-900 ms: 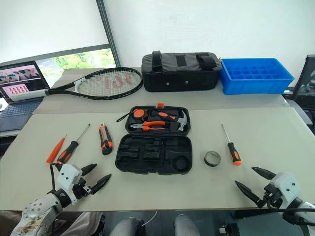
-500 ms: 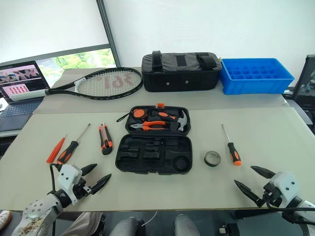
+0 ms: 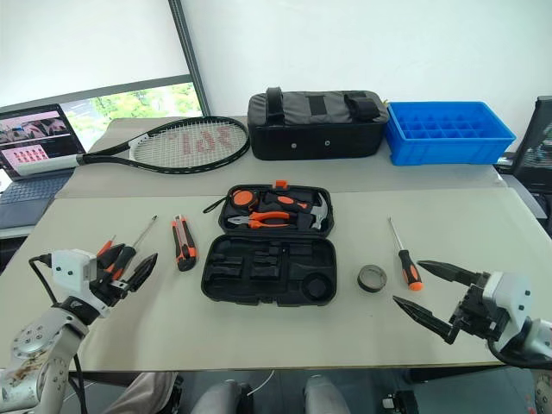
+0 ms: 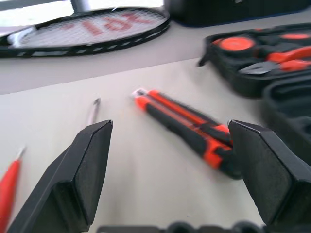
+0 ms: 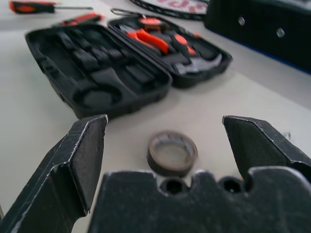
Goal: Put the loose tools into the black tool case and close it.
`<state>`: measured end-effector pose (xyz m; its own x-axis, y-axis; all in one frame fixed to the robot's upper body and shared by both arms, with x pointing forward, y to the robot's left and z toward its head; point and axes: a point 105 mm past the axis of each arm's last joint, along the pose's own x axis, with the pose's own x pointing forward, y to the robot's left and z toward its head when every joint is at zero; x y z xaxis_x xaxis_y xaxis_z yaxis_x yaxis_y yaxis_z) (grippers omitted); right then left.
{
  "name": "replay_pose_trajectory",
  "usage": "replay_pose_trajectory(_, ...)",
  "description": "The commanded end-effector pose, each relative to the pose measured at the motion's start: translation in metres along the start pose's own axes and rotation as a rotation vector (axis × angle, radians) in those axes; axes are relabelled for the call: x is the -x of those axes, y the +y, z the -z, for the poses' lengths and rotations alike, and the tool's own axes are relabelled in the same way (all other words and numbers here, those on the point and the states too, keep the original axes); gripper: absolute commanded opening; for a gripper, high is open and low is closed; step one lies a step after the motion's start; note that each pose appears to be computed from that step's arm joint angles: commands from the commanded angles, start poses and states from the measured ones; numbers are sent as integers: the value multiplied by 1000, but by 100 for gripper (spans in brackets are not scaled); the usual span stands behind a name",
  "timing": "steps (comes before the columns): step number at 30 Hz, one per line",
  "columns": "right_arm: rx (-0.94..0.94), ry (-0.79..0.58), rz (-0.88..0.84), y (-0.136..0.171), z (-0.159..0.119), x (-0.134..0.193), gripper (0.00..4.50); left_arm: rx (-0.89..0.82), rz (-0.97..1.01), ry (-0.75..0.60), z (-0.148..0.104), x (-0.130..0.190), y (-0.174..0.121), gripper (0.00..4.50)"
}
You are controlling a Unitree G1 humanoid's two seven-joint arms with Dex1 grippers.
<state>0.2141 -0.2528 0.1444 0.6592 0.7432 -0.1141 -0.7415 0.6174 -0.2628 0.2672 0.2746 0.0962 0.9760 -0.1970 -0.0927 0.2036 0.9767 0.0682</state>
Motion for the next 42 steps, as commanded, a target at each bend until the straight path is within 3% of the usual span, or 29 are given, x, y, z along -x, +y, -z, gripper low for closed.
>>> replay_pose_trajectory(1,41,-63,-82,7,-23,-12,441,-50,-77,40,-4,1,23,408)
replay_pose_trajectory(8,30,-126,-202,29,-31,-37,441,-79,-75,145,11,-6,36,408)
replay_pose_trajectory(18,49,-157,-225,31,-45,-47,441,-50,-1,304,35,-15,35,408)
replay_pose_trajectory(19,50,-165,-230,32,-48,-49,450,-42,-5,311,35,-15,36,355)
replay_pose_trajectory(22,46,-185,-237,32,-55,-54,450,-36,-5,323,37,-16,37,274)
replay_pose_trajectory(27,27,-206,-237,32,-63,-58,450,-29,-26,302,34,-17,41,95)
replay_pose_trajectory(29,25,-205,-236,31,-64,-58,450,-30,-37,264,26,-18,44,97)
replay_pose_trajectory(32,18,-217,-223,27,-68,-56,450,-9,41,76,-12,-19,33,97)
replay_pose_trajectory(38,9,-224,-203,21,-68,-52,450,-88,207,-129,-65,-31,8,97)
replay_pose_trajectory(42,1,-200,-176,19,-62,-45,450,-284,531,-161,-80,-45,-46,97)
